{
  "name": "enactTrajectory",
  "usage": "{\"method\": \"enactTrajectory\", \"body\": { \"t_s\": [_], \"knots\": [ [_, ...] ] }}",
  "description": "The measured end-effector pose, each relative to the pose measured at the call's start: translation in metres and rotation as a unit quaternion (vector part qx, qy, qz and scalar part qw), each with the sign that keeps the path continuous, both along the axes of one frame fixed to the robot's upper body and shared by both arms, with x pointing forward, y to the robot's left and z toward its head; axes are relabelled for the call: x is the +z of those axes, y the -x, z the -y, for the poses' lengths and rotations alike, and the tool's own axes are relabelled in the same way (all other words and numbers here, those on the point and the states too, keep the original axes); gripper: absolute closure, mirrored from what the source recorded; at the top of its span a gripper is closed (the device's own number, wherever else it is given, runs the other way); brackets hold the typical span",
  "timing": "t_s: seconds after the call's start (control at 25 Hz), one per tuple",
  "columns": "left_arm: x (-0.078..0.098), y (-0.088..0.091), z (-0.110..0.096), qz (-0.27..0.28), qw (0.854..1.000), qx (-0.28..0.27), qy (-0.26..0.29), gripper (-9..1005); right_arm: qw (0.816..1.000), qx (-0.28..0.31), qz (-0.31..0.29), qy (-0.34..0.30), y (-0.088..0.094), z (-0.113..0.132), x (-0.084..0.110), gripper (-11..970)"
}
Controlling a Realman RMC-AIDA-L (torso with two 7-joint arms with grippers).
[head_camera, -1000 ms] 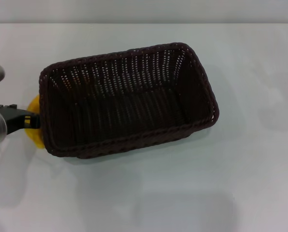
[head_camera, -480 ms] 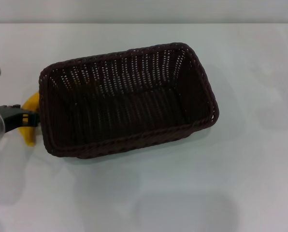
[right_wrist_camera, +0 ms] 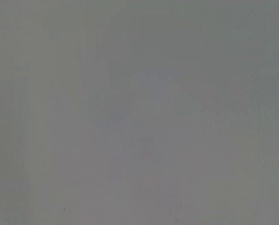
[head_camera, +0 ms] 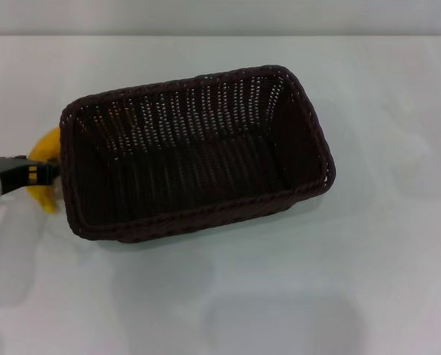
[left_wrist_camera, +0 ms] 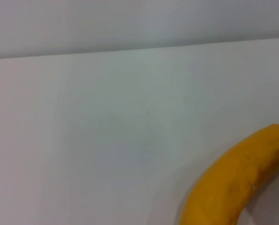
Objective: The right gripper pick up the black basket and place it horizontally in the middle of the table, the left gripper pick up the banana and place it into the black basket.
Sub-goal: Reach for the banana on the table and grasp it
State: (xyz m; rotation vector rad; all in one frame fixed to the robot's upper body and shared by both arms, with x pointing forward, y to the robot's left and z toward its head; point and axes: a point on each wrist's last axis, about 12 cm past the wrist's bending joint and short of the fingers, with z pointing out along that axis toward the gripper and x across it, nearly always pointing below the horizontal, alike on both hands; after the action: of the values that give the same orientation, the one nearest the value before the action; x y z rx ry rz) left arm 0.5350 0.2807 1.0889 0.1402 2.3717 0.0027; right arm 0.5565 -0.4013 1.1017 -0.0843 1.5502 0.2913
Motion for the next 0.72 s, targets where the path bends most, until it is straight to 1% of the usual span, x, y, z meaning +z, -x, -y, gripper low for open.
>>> {"method": "enactTrajectory", "body": {
  "t_s": [0.32, 0.72],
  "knots": [
    [0.0022, -0.0032, -0.0069, 0.0, 1.0, 0.018, 0.006, 536, 1.0, 0.001, 0.0, 0.0, -0.0001, -0.0002, 0.0002, 104],
    [0.0067, -0.008, -0.0057, 0.009, 1.0, 0.013, 0.0, 537, 1.0, 0.0, 0.002, -0.001, -0.0017, -0.0004, 0.0011, 105]
  ]
}}
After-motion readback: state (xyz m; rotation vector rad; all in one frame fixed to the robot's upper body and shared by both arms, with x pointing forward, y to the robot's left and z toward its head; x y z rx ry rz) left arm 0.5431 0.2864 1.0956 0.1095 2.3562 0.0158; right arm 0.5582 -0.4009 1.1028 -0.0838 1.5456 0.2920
